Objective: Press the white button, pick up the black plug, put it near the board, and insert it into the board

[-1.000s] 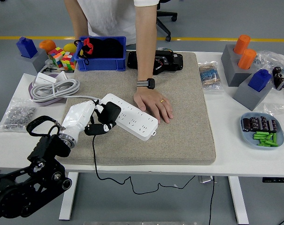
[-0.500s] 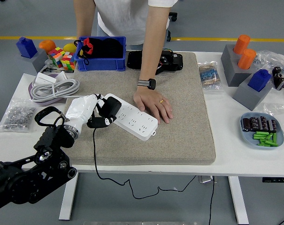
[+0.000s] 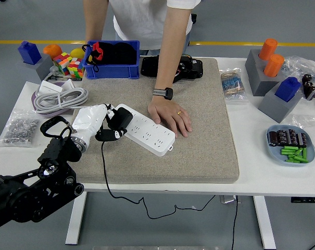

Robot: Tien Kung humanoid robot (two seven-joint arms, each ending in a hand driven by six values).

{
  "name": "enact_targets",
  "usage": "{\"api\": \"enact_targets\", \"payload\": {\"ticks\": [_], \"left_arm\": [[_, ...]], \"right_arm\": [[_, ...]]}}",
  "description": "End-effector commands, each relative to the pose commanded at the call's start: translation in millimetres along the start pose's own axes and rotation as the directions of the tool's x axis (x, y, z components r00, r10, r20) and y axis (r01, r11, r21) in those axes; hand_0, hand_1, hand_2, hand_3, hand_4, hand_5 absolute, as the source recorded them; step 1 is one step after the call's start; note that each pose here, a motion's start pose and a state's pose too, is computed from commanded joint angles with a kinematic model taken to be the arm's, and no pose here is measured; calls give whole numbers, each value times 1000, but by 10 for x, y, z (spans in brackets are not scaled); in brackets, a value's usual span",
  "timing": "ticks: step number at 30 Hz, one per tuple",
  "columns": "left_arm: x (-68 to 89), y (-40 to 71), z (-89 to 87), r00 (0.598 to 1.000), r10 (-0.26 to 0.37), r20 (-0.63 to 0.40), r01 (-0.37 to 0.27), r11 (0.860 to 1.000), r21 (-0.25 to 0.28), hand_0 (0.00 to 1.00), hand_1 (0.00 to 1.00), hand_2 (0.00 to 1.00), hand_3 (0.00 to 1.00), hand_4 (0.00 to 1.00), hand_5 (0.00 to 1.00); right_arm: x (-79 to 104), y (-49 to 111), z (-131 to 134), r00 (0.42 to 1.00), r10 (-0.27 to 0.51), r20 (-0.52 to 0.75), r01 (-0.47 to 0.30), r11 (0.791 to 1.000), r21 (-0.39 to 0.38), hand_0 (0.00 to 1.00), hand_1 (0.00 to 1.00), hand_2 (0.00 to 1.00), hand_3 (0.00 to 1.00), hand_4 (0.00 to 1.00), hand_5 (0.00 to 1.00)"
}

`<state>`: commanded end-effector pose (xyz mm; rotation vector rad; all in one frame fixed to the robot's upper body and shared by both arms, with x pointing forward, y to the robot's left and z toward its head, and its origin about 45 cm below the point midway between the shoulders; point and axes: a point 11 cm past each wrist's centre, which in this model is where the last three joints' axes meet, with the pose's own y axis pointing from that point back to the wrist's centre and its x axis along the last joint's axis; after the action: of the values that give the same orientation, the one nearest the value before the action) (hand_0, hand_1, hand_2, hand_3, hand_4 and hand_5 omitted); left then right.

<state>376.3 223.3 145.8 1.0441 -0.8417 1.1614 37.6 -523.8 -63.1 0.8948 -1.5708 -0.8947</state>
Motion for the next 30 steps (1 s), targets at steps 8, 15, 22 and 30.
{"api": "enact_targets", "payload": {"ticks": [8,15,22,30], "left_arm": [[-3,-9,-37,1000,-4,15,4,1000,6,287,313,365,552,674,2],[-15,-4,-53,1000,-10,18,10,1000,8,288,311,365,552,675,2],[-4,6,-57,1000,-11,20,11,1000,11,286,311,364,552,677,2],[-35,8,-65,999,-24,27,23,1000,19,280,311,366,552,684,2]], "right_arm": [[1,0,-11,1000,1,1,-1,1000,2,657,658,623,606,685,467],[-3,0,-12,1000,0,1,0,1000,3,657,657,623,607,685,466],[-3,0,-3,1000,0,-1,0,1000,1,657,657,623,606,684,467],[-6,0,-12,1000,-1,-1,1,1000,4,658,657,622,606,684,465]]}}
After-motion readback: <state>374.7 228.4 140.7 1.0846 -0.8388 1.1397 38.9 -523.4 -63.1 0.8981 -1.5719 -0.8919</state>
